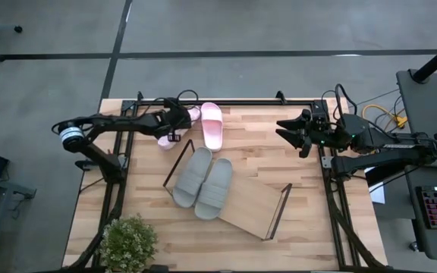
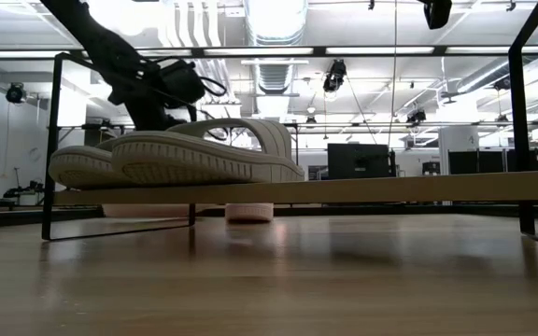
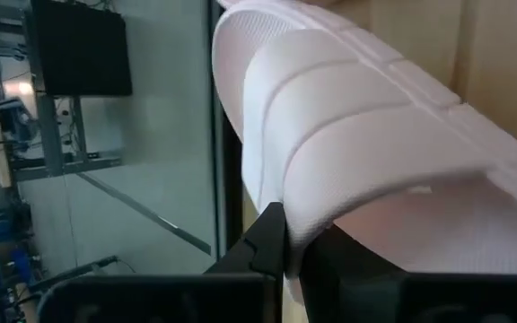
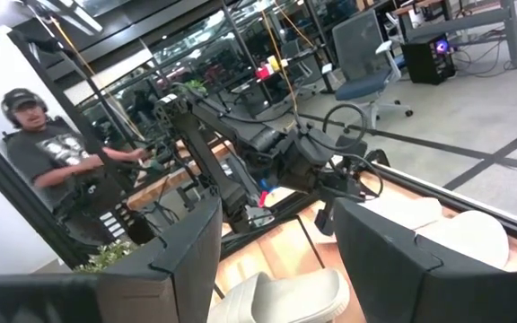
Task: Pick and place slides into the shelf
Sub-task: Put the left pink slipper on the shelf
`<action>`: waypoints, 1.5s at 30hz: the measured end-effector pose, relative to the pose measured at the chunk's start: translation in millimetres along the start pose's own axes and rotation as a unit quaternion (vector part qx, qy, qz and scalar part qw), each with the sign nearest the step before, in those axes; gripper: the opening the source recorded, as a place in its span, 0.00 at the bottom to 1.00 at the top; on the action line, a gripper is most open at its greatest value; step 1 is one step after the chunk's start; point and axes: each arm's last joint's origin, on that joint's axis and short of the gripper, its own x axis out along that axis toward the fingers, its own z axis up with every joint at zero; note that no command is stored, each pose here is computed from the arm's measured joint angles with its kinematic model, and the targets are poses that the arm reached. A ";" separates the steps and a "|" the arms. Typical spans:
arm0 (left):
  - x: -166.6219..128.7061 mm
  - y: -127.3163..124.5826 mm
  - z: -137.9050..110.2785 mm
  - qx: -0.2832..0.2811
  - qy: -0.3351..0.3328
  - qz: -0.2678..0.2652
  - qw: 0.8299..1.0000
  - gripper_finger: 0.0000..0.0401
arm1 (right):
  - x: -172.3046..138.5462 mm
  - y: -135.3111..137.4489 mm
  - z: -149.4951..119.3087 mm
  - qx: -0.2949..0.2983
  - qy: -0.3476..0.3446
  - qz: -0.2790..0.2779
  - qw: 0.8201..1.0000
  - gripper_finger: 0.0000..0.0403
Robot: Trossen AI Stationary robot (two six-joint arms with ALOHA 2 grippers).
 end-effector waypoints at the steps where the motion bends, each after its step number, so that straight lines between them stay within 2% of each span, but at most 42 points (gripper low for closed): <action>1: -1.7 1.4 -0.2 -0.001 0.000 0.003 1.000 0.00 | 0.0 0.0 0.0 0.000 0.000 0.000 1.000 0.51; 10: -20.1 12.0 -7.5 -0.008 -0.003 0.016 1.000 0.00 | 0.0 0.0 0.0 -0.004 0.000 0.000 1.000 0.51; 24: -51.9 37.4 -13.8 -0.051 -0.018 0.086 0.995 0.00 | 0.0 0.1 0.1 -0.004 -0.001 0.000 1.000 0.51; 36: -97.6 92.3 2.4 -0.121 -0.081 0.161 0.976 0.00 | 0.0 0.1 0.2 -0.005 -0.001 0.000 1.000 0.51; 45: -122.5 114.0 36.9 -0.131 -0.138 0.174 0.966 0.00 | 0.0 0.1 0.1 -0.005 -0.001 0.000 1.000 0.51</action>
